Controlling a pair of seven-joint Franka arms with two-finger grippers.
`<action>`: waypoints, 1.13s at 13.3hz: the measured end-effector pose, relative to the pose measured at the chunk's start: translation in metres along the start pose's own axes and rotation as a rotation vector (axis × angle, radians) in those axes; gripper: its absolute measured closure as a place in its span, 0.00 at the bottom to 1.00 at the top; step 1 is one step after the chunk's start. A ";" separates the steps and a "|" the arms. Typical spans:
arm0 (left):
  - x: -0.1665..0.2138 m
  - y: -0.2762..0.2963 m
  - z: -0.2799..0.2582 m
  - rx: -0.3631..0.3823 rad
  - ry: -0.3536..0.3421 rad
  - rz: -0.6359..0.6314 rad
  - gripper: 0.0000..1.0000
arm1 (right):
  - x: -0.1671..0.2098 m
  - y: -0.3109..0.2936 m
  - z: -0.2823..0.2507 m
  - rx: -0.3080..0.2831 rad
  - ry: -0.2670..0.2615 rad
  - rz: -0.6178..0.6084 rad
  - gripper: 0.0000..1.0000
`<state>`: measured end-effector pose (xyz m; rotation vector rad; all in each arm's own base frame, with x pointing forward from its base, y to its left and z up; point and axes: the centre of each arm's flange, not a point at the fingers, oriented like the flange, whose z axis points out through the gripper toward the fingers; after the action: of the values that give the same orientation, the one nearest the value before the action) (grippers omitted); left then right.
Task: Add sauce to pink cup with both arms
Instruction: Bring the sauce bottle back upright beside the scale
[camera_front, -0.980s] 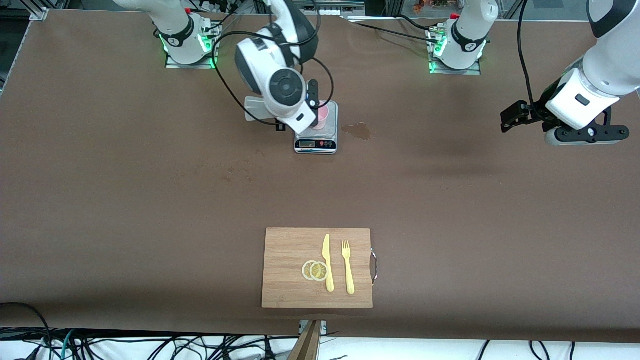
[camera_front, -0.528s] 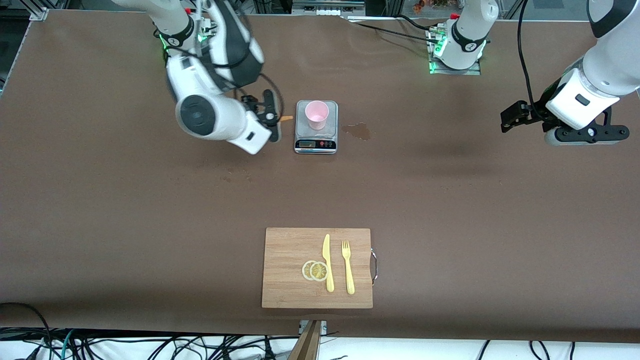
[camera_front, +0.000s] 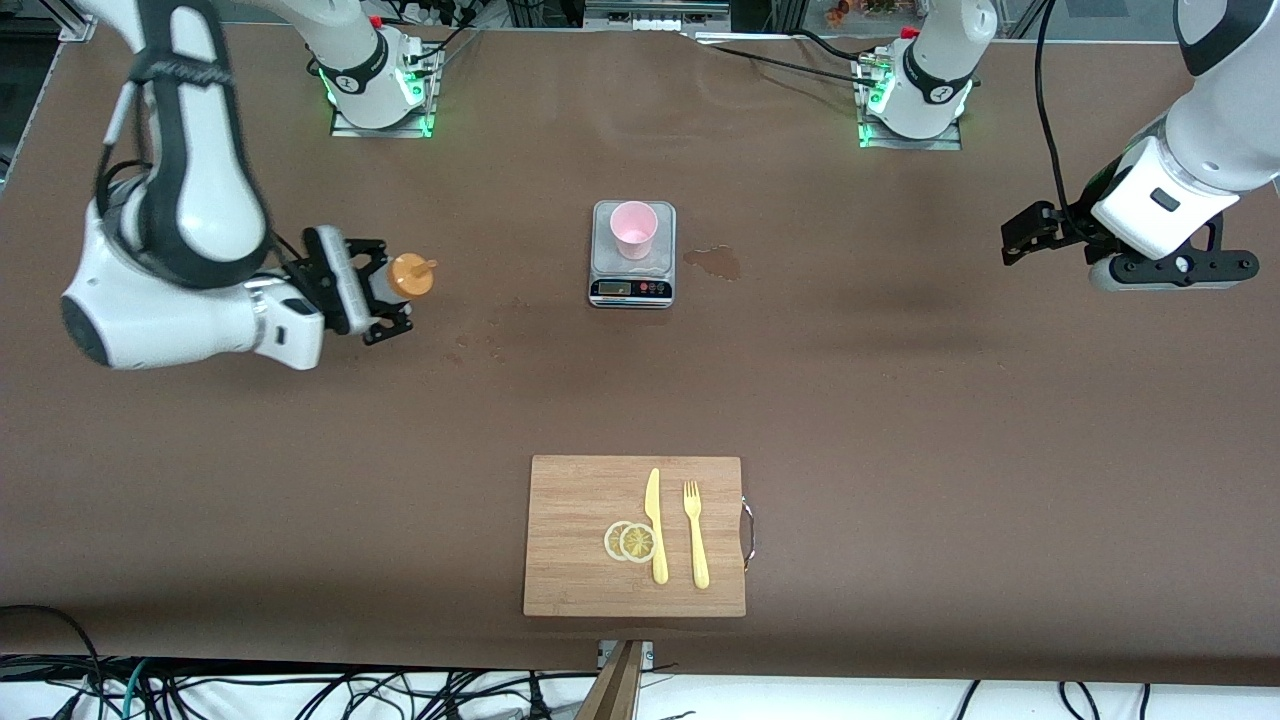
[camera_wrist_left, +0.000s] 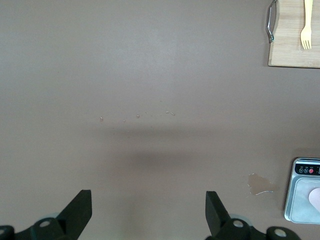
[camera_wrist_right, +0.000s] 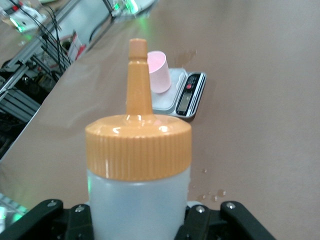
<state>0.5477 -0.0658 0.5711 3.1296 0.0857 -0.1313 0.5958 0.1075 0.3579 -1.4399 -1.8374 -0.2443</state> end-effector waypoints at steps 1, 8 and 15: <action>0.000 0.000 0.000 0.000 0.000 0.000 0.00 | -0.025 0.003 0.000 -0.012 0.061 -0.035 0.80; 0.000 0.000 0.000 0.000 0.000 0.000 0.00 | -0.162 0.028 0.018 -0.093 0.464 -0.247 0.80; 0.000 0.000 0.000 0.000 0.000 0.000 0.00 | -0.195 0.064 0.100 -0.115 0.663 -0.344 0.80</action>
<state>0.5476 -0.0659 0.5711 3.1296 0.0856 -0.1315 0.6201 0.0419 0.1404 -0.9369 -1.5066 -0.8960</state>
